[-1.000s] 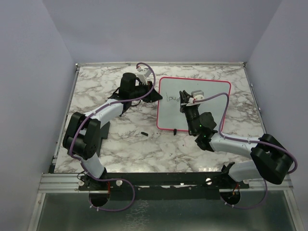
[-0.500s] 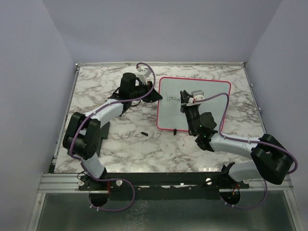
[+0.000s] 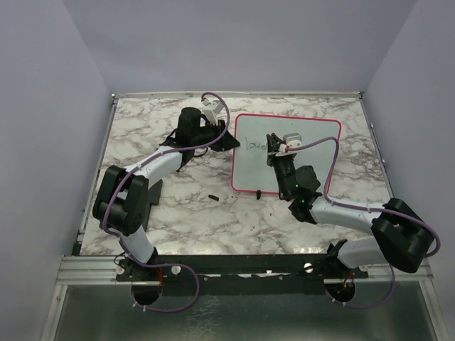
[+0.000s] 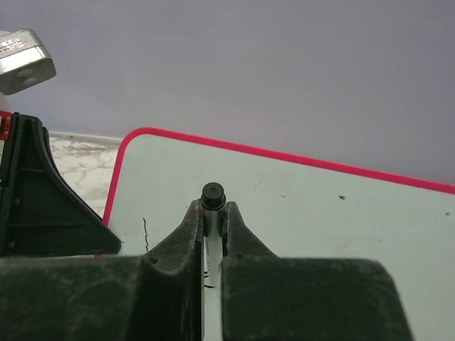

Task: Write a sentence on the whiteboard

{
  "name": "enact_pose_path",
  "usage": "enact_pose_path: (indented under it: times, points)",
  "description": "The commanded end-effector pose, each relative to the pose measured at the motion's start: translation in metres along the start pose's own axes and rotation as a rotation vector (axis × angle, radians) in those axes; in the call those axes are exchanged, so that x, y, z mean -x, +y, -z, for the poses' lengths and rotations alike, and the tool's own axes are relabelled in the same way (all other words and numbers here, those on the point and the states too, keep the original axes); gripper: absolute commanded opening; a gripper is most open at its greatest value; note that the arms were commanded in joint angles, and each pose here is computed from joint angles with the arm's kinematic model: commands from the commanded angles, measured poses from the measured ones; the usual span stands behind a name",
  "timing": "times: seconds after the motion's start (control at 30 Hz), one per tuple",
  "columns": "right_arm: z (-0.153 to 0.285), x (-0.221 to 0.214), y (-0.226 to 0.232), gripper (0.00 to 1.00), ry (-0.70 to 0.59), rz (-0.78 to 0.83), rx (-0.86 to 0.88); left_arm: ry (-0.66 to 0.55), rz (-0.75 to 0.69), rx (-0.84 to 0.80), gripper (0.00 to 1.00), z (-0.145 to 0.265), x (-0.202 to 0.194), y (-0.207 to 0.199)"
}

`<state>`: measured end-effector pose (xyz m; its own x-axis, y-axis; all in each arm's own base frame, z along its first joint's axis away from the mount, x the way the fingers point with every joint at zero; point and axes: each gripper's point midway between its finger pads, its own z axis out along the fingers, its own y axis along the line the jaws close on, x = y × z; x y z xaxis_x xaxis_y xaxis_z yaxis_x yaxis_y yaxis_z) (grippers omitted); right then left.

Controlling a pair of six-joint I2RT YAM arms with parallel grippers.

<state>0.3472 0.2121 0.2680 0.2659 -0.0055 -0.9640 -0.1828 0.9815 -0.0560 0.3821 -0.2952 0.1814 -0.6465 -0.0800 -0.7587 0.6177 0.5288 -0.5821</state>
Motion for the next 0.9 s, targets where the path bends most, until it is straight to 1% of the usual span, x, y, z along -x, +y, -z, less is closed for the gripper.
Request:
enact_pose_path:
  times: [0.0,0.2,0.33,0.53,0.87]
  points:
    - [0.004,0.011,0.0,0.01,-0.013,-0.013,0.021,-0.023,-0.024,0.007,0.08,0.006,0.007,-0.004]
    - [0.017,0.026,0.002,0.01,-0.007,-0.089,0.084,-0.022,-0.024,0.012,0.08,0.006,0.007,-0.003]
    - [0.023,0.036,-0.001,0.01,-0.005,-0.108,0.098,-0.02,-0.024,0.014,0.08,0.006,0.007,-0.003]
    - [0.025,0.042,-0.007,0.01,0.007,-0.114,0.08,-0.02,-0.024,0.019,0.08,0.006,0.007,-0.002]
    - [0.021,0.048,-0.02,0.01,-0.017,-0.09,0.033,-0.016,-0.026,0.028,0.07,0.006,0.006,0.0]
